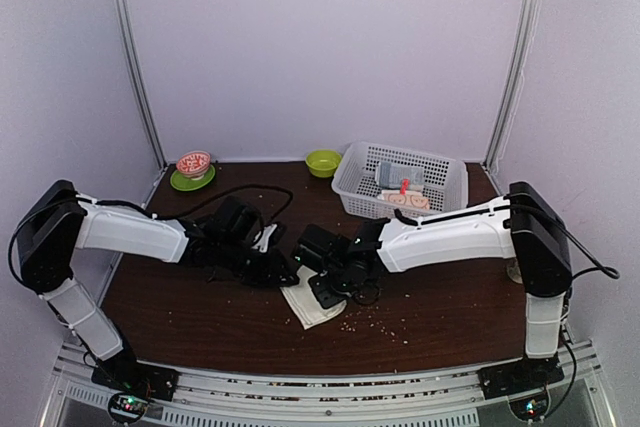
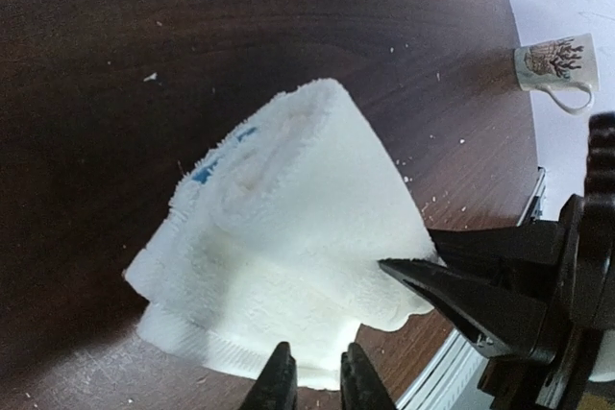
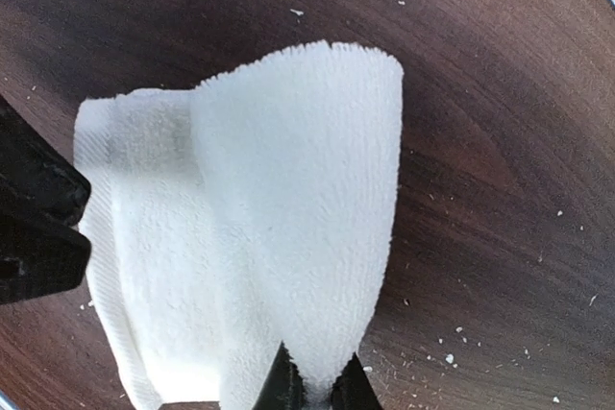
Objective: Roll the towels
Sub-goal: Roll the towel at the center of the board.
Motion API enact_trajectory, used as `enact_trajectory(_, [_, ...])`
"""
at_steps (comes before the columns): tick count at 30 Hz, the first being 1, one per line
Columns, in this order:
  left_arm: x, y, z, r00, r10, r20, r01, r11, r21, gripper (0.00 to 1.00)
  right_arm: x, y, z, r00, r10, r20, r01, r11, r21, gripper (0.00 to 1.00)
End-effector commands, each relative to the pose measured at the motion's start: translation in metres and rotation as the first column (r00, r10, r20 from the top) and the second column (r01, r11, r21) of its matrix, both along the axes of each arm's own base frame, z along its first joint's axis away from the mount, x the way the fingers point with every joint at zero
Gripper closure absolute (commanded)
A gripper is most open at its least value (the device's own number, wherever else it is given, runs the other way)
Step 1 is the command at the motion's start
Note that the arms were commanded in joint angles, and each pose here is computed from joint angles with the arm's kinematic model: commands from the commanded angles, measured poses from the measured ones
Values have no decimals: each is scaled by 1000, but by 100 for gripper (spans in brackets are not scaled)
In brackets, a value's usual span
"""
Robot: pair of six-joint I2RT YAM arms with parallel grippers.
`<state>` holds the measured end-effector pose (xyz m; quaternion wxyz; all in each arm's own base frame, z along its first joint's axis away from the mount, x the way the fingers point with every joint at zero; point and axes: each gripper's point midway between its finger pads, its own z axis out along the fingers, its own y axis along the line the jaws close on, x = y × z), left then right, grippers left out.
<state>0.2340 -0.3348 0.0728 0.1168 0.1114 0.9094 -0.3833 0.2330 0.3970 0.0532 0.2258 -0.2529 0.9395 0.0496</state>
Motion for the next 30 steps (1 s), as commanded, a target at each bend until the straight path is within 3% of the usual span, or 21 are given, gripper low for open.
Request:
enact_trajectory(1, [11, -12, 11, 1000, 19, 17, -18, 997, -73, 82, 6, -6, 6, 996, -4, 86, 11, 996, -86, 100])
enact_trajectory(6, [17, -25, 11, 1000, 10, 1, -10, 994, -113, 83, 1, 1, 11, 995, 21, 93, -15, 998, -66, 100])
enact_trajectory(18, [21, -20, -11, 999, 43, -26, -44, 997, -60, 86, -20, 31, 8, 989, 143, 44, -144, 990, 11, 100])
enact_trajectory(30, [19, -19, 29, 998, 47, 33, -42, 990, -137, 80, -15, 27, 13, 990, 117, 75, -118, 993, 5, 100])
